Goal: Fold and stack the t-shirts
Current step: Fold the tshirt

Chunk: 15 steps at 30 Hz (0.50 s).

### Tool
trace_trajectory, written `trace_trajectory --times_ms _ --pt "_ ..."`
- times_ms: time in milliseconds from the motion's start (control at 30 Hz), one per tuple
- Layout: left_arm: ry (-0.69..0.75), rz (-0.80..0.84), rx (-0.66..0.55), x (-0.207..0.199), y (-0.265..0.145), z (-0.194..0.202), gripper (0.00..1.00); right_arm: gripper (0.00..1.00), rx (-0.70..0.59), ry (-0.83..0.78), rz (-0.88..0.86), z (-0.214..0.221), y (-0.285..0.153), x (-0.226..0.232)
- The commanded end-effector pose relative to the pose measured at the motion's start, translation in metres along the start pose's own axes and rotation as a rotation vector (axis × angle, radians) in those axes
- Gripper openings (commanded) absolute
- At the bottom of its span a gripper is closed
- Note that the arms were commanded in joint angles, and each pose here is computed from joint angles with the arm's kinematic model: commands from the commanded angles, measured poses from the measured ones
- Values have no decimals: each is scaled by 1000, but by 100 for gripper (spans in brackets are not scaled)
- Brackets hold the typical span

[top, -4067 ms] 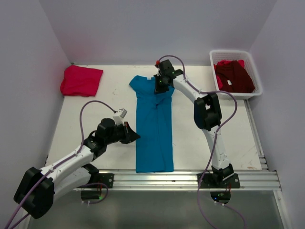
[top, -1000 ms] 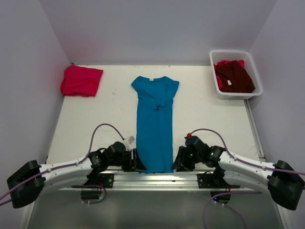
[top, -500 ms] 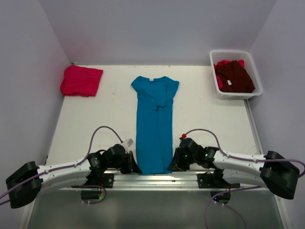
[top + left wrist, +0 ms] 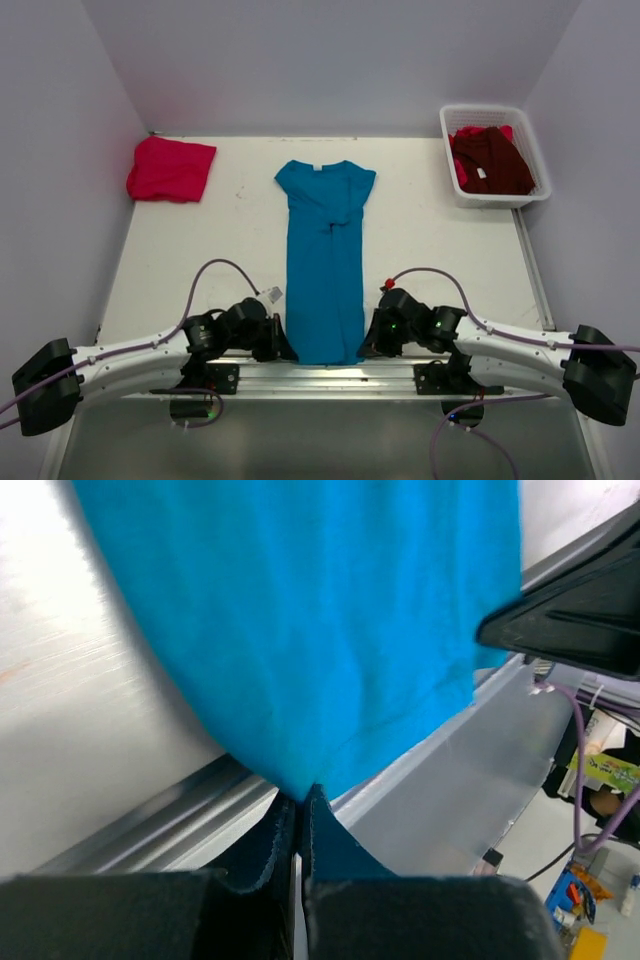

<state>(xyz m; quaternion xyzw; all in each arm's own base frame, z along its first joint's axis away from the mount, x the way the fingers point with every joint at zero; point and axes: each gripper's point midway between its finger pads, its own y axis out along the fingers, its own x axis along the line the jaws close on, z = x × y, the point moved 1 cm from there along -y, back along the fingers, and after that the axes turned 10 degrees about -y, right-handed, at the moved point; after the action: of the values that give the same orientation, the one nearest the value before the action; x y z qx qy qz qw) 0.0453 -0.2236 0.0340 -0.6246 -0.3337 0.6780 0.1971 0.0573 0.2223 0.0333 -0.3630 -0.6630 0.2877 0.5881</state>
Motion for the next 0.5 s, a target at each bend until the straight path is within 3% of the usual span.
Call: trace_trajectory --times_ms 0,200,467 --pt "63 24 -50 -28 -9 -11 0 7 -38 -51 -15 -12 -8 17" --pt "151 28 -135 -62 -22 -31 0 7 -90 -125 -38 -29 -21 41" --pt "197 -91 -248 -54 -34 -53 0 8 -167 -192 13 -49 -40 52"
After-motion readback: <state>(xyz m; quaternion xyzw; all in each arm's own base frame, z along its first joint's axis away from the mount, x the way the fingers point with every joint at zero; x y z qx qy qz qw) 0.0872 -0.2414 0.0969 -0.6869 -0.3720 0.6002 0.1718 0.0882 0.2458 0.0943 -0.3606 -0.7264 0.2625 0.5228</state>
